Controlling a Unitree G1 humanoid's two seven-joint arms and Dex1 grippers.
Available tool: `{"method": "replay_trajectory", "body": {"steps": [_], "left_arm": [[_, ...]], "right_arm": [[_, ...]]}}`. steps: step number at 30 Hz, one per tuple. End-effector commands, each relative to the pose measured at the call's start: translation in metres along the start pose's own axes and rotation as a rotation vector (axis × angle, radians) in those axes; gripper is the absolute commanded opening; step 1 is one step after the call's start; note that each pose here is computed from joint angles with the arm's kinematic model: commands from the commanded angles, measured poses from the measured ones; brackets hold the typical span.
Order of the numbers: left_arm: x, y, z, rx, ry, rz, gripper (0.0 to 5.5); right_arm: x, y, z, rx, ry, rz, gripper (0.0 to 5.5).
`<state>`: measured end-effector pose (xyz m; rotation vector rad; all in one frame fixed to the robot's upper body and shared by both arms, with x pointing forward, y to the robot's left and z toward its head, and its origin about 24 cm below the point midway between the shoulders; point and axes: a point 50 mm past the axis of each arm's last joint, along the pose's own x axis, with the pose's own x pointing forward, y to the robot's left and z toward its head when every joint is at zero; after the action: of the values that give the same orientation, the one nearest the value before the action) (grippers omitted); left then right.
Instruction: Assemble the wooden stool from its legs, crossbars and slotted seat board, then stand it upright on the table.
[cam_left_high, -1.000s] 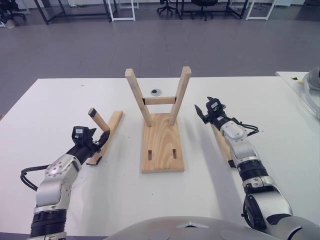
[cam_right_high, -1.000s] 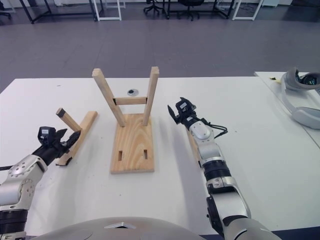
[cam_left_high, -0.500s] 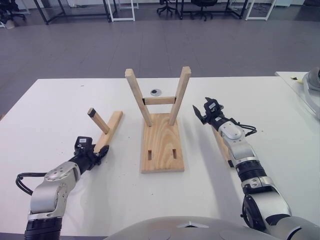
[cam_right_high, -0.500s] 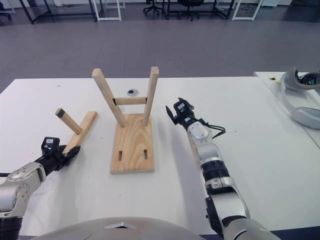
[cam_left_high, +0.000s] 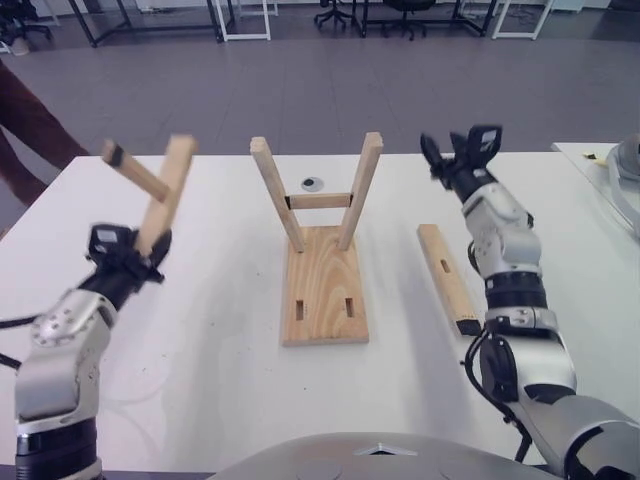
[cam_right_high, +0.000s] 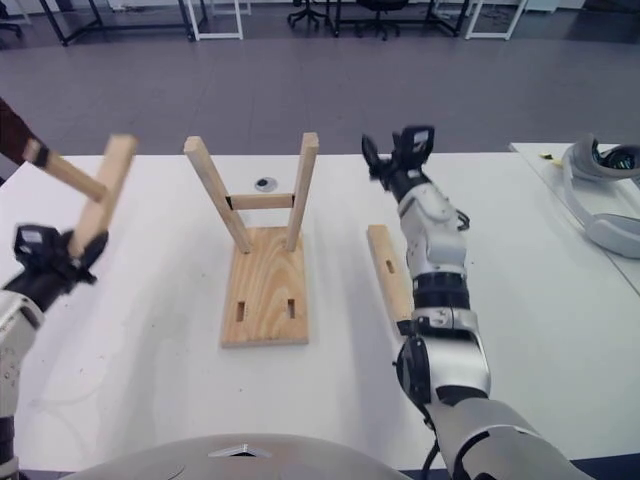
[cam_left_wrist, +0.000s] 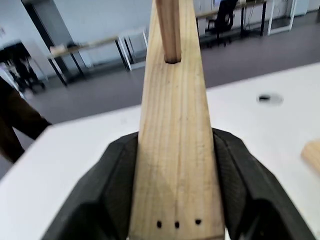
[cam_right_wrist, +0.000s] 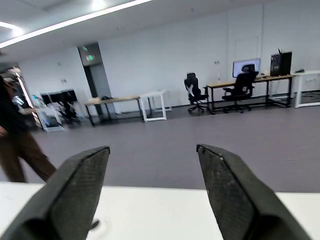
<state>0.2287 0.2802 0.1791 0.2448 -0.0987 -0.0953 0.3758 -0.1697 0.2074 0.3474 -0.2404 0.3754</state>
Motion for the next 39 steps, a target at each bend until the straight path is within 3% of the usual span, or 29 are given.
{"method": "replay_trajectory", "body": {"steps": [1,4,9,14,26,32,39], "left_arm": [[0.017,-0.030,0.079,0.111,-0.268,-0.177,2.04],[0.022,-0.066,0.109,0.129,-0.386,-0.340,2.04],[0.023,-0.091,0.117,0.103,-0.415,-0.446,2.04],[0.019,-0.094,0.107,0.094,-0.382,-0.468,2.04],[0.019,-0.095,0.106,0.116,-0.370,-0.453,2.04],[0.020,-0.101,0.102,0.115,-0.339,-0.458,2.04],[-0.013,-0.115,0.086,0.022,-0.248,-0.624,3.54]], "right_arm": [[0.029,0.091,0.070,0.380,-0.136,0.408,3.26],[0.025,0.148,0.085,0.605,-0.076,0.671,3.26],[0.018,0.165,0.080,0.756,-0.002,0.726,3.26],[0.013,0.157,0.082,0.783,-0.012,0.700,3.26],[0.014,0.138,0.072,0.711,0.015,0.536,1.14],[0.005,0.124,0.070,0.683,-0.013,0.435,1.05],[-0.048,0.095,0.063,0.704,0.041,0.264,1.04]]}}
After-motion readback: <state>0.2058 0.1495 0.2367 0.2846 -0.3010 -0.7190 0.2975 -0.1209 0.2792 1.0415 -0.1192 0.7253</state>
